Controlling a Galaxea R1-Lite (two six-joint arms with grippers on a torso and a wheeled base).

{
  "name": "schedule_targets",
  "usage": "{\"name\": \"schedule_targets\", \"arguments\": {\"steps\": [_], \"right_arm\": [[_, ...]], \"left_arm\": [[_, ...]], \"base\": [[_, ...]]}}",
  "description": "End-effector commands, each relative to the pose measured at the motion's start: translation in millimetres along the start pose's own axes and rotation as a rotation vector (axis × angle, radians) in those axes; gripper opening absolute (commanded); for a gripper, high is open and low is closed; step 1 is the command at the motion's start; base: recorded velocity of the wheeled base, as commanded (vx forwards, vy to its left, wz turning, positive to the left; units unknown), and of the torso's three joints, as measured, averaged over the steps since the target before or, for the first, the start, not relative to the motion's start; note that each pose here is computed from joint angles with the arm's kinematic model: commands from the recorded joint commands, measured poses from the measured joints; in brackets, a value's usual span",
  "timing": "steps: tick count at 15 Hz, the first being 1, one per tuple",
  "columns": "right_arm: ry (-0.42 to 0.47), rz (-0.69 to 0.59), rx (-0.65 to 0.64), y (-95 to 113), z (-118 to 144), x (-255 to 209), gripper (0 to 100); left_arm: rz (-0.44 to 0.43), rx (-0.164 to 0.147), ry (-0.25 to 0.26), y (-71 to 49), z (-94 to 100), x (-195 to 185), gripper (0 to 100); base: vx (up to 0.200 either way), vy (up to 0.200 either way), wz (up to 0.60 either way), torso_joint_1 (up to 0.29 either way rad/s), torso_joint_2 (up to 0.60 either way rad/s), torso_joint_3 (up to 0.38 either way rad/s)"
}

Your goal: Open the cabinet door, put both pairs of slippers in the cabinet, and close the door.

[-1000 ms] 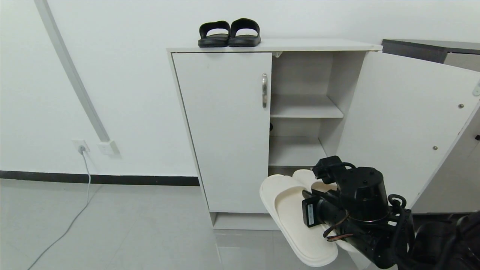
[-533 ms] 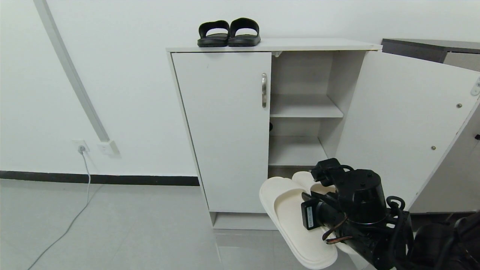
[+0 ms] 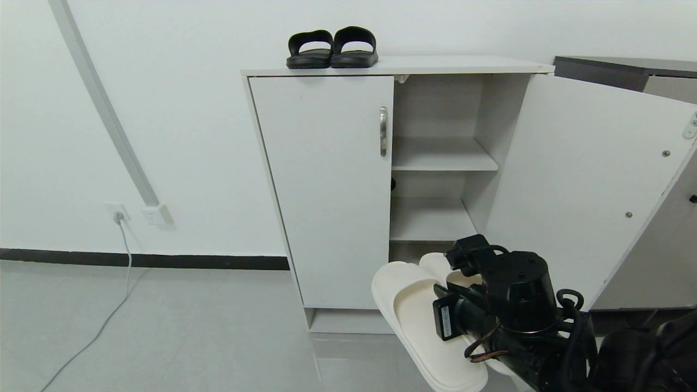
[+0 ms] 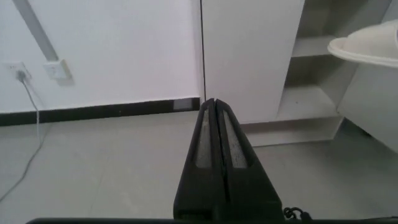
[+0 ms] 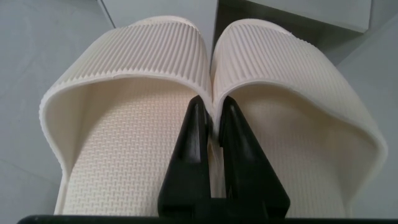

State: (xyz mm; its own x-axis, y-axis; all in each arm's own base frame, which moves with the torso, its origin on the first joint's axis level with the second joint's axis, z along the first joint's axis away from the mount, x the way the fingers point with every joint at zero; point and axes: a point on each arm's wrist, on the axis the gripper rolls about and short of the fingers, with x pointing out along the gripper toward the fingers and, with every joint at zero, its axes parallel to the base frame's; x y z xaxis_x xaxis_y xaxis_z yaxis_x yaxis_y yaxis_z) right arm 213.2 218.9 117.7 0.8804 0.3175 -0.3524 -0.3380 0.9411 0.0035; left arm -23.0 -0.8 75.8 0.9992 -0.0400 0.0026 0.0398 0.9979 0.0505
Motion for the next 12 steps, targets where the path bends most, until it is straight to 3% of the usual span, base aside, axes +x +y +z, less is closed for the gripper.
{"name": "schedule_targets", "arguments": {"steps": [1,2,5,12], "right_arm": [[0.003,0.001,-0.003,1.6,-2.2,1.7,0],[-0.003,0.004,-0.005,1.7,-3.7,1.4,0],[-0.008,0.006,-0.006,2.3,-3.7,0.5,0],[-0.106,-0.133,0.078,19.1,8.8,23.8,0]], "left_arm": [[0.032,-0.018,0.004,0.7,-0.4,0.2,0],[0.139,0.005,0.010,3.1,-0.2,-0.1,0],[0.141,-0.053,0.007,3.1,-0.6,0.0,0],[0.132,-0.052,0.006,2.9,-0.5,0.0,0]], "base": [[0.000,0.000,0.00,0.000,0.00,0.000],[0.000,0.000,0.00,0.000,0.00,0.000],[0.000,0.000,0.00,0.000,0.00,0.000],[0.000,0.000,0.00,0.000,0.00,0.000]]}}
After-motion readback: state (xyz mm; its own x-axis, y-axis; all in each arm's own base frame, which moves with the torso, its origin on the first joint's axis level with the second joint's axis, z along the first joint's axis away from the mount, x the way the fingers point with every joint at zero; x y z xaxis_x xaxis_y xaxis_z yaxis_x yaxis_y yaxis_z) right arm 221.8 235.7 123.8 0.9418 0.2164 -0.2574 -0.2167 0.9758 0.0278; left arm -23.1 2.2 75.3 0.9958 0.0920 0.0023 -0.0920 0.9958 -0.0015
